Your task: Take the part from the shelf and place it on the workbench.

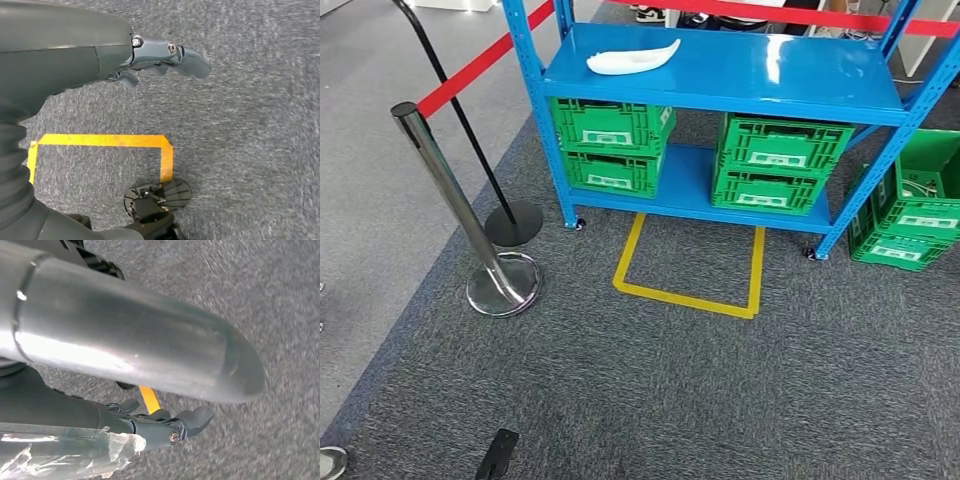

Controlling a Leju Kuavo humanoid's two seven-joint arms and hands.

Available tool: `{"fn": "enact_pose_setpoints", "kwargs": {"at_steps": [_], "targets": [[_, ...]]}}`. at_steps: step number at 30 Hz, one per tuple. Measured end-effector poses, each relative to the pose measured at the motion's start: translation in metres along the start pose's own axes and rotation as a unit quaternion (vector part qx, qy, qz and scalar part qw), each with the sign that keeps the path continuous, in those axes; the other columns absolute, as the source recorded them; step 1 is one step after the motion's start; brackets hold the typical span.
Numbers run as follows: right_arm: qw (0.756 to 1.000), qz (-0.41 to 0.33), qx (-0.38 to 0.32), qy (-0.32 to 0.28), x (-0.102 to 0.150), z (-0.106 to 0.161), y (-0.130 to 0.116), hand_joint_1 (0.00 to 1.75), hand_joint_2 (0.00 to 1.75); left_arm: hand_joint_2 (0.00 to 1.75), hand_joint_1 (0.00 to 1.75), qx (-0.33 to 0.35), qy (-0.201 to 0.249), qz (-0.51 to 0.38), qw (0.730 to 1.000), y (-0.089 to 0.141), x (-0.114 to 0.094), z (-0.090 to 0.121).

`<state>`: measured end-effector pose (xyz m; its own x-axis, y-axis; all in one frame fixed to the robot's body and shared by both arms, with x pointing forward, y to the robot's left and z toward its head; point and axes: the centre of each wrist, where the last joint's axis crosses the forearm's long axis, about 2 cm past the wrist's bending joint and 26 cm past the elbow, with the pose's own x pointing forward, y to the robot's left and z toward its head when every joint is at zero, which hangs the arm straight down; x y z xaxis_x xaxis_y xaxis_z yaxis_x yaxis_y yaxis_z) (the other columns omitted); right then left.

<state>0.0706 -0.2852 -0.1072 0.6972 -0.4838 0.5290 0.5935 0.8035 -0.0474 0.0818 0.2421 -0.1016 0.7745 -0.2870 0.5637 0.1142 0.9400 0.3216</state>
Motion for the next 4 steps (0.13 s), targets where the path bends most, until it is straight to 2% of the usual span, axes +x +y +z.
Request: {"fn": "enact_pose_setpoints", "kwargs": {"at_steps": [4], "targets": [[1.0, -0.002, 0.005, -0.004, 0.0019, -0.0005, 0.0024, 0.0, 0.0, 1.75, 0.0, 0.001, 0.001, -0.001, 1.0, 0.0011, -0.0014, 0.0002]]}}
